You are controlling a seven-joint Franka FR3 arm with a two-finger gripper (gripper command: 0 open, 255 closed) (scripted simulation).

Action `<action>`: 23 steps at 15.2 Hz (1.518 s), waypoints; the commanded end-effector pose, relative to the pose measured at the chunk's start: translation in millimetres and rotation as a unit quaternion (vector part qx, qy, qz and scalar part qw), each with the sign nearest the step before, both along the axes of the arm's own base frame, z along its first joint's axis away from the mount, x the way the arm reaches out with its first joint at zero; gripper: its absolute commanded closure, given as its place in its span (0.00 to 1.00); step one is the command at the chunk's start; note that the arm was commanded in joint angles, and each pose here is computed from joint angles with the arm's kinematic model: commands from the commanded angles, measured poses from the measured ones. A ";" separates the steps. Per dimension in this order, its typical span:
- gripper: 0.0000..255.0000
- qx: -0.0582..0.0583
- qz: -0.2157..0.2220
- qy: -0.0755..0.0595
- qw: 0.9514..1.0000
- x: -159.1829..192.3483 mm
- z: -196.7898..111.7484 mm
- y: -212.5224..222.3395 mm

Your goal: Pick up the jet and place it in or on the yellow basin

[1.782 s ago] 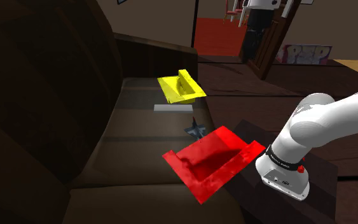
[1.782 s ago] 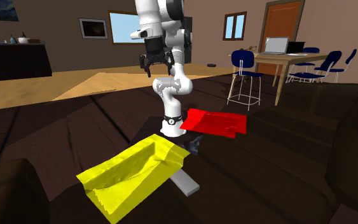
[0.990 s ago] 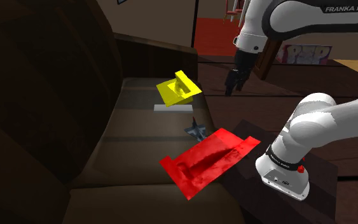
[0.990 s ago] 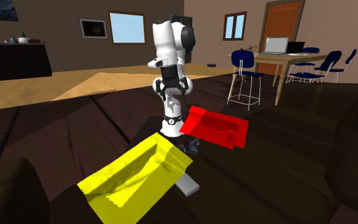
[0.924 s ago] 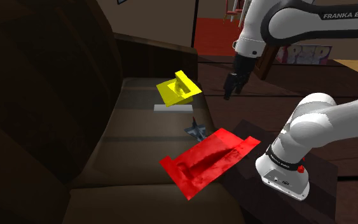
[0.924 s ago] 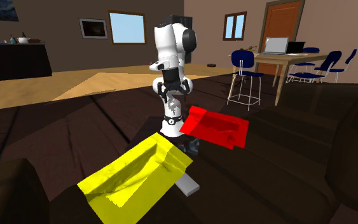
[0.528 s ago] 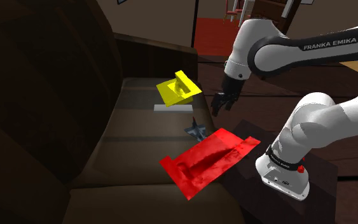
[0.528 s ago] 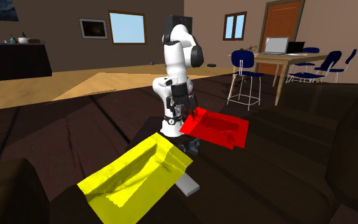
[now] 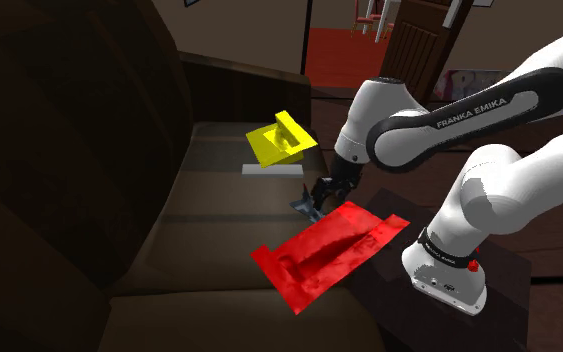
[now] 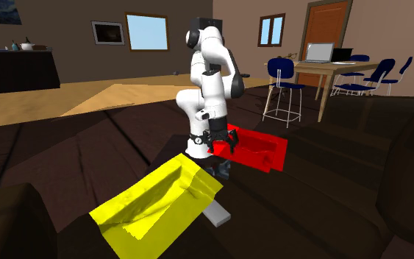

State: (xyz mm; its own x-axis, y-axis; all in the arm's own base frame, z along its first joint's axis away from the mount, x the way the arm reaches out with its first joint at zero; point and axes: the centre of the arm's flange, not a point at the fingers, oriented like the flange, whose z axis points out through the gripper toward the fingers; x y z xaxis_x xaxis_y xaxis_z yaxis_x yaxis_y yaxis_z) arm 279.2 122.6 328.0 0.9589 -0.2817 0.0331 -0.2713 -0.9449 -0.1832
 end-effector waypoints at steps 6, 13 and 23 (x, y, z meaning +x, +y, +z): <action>0.00 0.000 -0.003 -0.002 1.000 3.7 -42.1 9.2; 0.00 0.000 -0.003 -0.002 1.000 3.7 -42.1 9.2; 1.00 0.000 -0.003 -0.002 1.000 3.6 -42.9 10.7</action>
